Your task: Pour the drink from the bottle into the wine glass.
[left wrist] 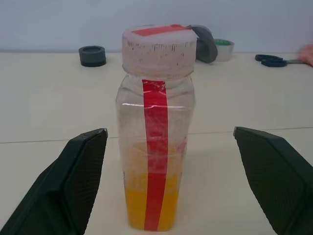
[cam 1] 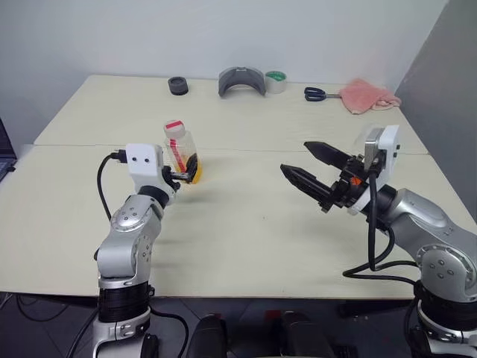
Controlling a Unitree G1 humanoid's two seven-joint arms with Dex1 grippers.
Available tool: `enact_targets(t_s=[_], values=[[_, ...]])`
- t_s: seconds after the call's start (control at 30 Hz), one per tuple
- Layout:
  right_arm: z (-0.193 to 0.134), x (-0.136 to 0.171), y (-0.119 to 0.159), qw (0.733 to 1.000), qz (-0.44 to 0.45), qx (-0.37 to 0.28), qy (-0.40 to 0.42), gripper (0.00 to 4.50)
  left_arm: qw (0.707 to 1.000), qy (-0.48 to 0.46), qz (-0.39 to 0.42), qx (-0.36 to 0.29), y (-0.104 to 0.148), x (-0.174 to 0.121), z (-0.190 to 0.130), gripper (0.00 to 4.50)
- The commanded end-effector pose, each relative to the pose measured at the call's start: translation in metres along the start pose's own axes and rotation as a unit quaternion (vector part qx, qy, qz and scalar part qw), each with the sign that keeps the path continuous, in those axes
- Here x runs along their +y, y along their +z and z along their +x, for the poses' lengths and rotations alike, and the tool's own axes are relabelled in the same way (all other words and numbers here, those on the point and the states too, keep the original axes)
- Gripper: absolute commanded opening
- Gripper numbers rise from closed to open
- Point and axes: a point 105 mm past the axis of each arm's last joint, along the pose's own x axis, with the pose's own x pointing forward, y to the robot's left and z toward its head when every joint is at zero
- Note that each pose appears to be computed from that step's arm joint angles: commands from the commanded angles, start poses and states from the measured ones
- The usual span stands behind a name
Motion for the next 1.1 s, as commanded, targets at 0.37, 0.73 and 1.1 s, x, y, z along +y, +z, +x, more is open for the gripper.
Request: enact_targets(t_s=[0.37, 0.73, 1.1], values=[[0.002, 0.01, 0.013, 0.999, -0.031, -0.019, 0.022, 4.5, 0.999, 0.004, 0.008, -0.037, 0.018, 0.003, 0.012, 4.45], [0.003, 0.008, 0.016, 0.999, -0.038, -0.017, 0.019, 4.5, 0.999, -0.022, 0.021, -0.04, 0.016, 0.002, 0.03, 4.45], [0.002, 0.007, 0.017, 0.999, -0.042, -0.017, 0.008, 4.5, 0.998, -0.037, 0.032, -0.043, 0.01, 0.006, 0.046, 4.45]])
